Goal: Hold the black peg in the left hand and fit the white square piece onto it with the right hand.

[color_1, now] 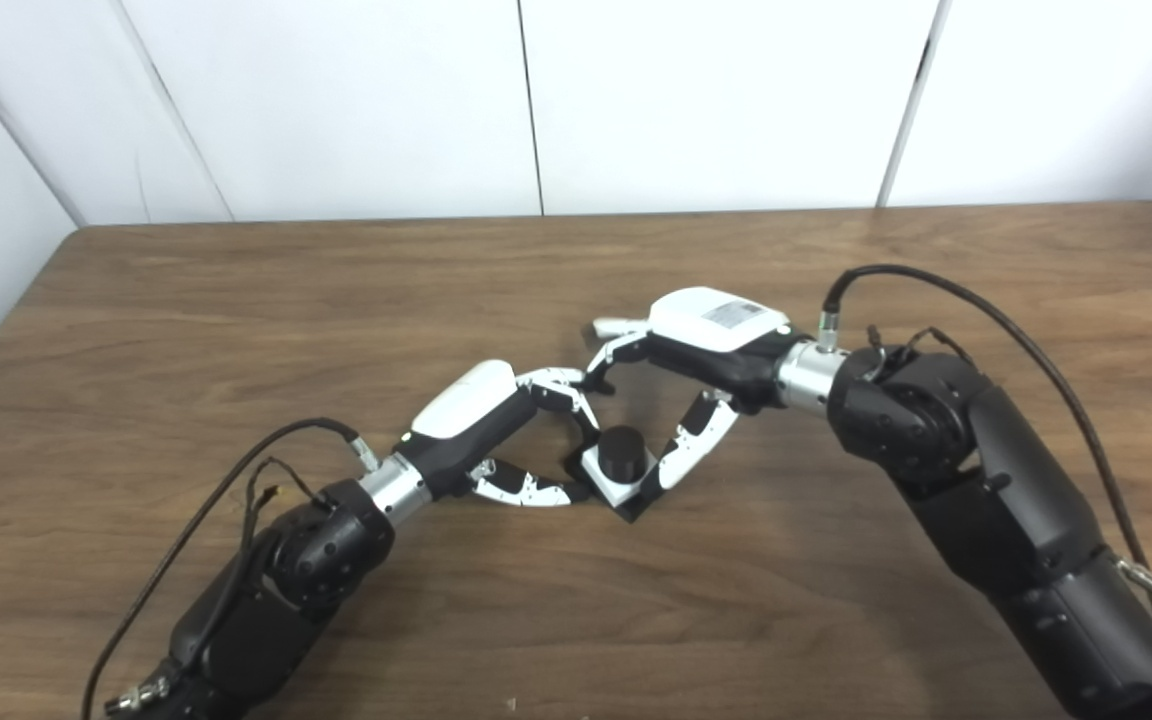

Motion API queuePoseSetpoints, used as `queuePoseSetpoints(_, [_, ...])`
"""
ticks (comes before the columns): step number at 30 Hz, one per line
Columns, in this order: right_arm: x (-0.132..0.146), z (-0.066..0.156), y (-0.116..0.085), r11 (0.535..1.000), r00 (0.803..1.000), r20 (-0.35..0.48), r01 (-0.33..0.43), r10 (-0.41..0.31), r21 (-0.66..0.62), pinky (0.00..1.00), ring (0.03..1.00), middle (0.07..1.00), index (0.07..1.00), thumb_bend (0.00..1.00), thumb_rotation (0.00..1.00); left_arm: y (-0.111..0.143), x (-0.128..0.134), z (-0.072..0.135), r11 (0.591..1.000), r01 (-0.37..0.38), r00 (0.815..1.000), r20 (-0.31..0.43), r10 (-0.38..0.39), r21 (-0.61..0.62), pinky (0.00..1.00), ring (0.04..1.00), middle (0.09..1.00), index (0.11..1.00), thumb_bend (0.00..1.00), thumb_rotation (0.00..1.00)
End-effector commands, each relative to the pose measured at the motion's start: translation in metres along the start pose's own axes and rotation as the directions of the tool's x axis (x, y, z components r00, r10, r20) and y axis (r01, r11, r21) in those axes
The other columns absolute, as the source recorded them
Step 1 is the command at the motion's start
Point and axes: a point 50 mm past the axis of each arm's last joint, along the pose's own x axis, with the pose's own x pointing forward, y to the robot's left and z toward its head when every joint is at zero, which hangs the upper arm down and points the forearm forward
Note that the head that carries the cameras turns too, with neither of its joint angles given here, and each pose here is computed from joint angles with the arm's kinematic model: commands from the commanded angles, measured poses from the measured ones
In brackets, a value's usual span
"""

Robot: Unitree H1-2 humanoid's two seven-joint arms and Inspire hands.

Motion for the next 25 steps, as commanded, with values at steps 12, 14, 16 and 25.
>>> queuePoseSetpoints(12, [-0.007, -0.001, -0.033, 0.989, 0.989, 0.017, 0.148, -0.148, -0.001, 0.75, 0.865, 0.904, 0.987, 0.98, 0.38, -0.028, -0.010, -0.014, 0.990, 0.142, 0.984, -0.103, -0.143, -0.013, 0.72, 0.857, 0.838, 0.493, 0.52, 0.07])
queuePoseSetpoints(14, [-0.009, -0.002, -0.037, 0.987, 0.987, 0.006, 0.163, -0.163, 0.006, 0.76, 0.871, 0.904, 0.984, 0.98, 0.38, -0.028, -0.010, -0.014, 0.989, 0.144, 0.984, -0.106, -0.145, -0.017, 0.72, 0.863, 0.841, 0.493, 0.52, 0.07])
queuePoseSetpoints(16, [-0.012, -0.003, -0.042, 0.983, 0.983, -0.004, 0.182, -0.181, 0.017, 0.76, 0.874, 0.904, 0.983, 0.98, 0.38, -0.028, -0.009, -0.014, 0.990, 0.143, 0.984, -0.106, -0.144, -0.017, 0.72, 0.862, 0.840, 0.493, 0.52, 0.07])
queuePoseSetpoints(25, [-0.037, -0.029, -0.056, 0.878, 0.892, -0.105, 0.452, -0.440, 0.157, 0.67, 0.817, 0.863, 0.906, 0.67, 0.35, -0.028, -0.009, -0.016, 0.990, 0.143, 0.984, -0.108, -0.143, -0.009, 0.72, 0.861, 0.840, 0.493, 0.52, 0.07])
